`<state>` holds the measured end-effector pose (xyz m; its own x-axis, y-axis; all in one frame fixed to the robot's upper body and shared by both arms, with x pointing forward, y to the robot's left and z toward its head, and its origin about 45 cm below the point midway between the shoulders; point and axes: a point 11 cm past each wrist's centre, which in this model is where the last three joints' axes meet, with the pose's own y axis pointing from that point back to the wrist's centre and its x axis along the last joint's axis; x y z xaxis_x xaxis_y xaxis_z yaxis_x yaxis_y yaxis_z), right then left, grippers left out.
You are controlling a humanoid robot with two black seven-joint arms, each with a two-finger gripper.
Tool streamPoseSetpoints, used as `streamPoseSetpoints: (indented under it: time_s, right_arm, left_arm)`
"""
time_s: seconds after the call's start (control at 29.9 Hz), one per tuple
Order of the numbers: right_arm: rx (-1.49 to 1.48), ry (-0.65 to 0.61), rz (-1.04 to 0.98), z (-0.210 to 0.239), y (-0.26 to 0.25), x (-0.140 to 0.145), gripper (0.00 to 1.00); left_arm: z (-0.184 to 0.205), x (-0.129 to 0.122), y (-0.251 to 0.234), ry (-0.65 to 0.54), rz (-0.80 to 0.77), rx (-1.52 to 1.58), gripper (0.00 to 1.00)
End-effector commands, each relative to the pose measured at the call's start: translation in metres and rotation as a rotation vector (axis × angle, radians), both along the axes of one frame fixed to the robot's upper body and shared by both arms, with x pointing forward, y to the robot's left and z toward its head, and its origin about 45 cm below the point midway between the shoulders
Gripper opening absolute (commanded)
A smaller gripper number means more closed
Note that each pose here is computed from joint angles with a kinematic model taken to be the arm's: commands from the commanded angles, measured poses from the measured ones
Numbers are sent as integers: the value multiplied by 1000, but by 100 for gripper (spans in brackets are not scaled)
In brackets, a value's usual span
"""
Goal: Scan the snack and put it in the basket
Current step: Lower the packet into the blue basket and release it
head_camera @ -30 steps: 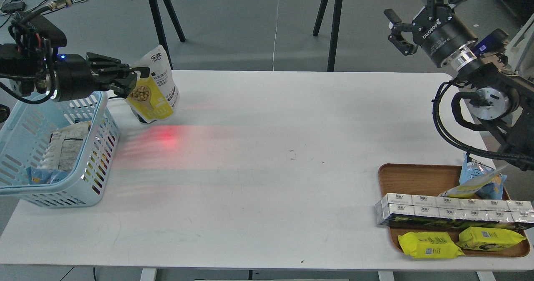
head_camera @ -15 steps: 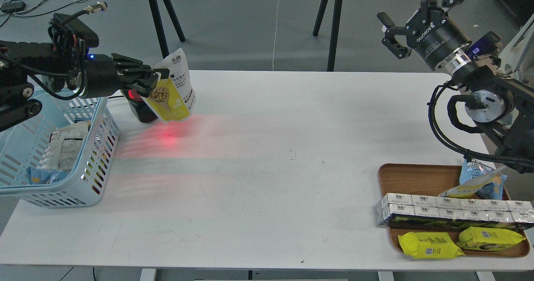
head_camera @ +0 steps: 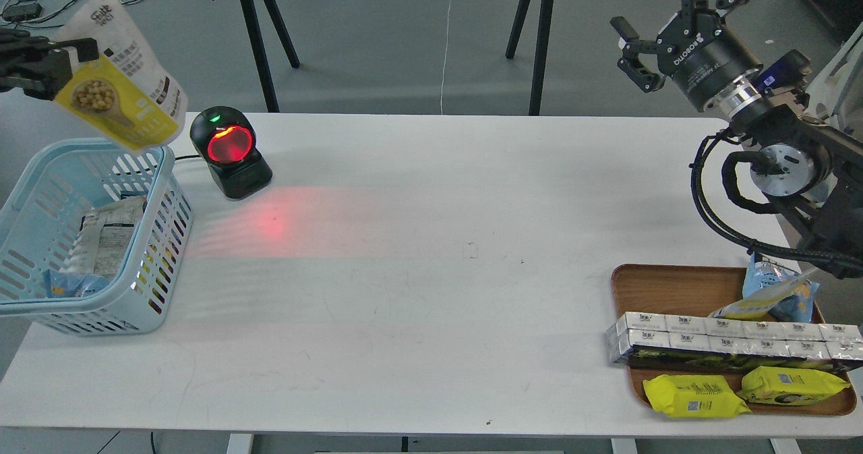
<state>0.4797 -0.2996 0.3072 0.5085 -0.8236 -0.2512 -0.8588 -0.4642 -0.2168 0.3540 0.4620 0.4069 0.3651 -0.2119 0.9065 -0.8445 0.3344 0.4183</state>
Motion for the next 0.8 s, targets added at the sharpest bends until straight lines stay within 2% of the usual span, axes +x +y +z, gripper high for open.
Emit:
streamPoseSetpoints:
  time_s: [0.0,0.2,0.63,0.77]
  right_arm:
    - [1,-1,2,0,1,0,99]
    - [4,1,7,-1,4,0,99]
    - [2,-4,-3,2,-2,0,99]
    - [6,-2,-5,2,-3,0,99]
  left_arm:
    - [8,-18,28,0,77,12,0]
    - [-8,-28,39,45,109,14,0]
    - [-88,-7,41,207,125,30,0]
    - [-111,-8,40,252,126,31,0]
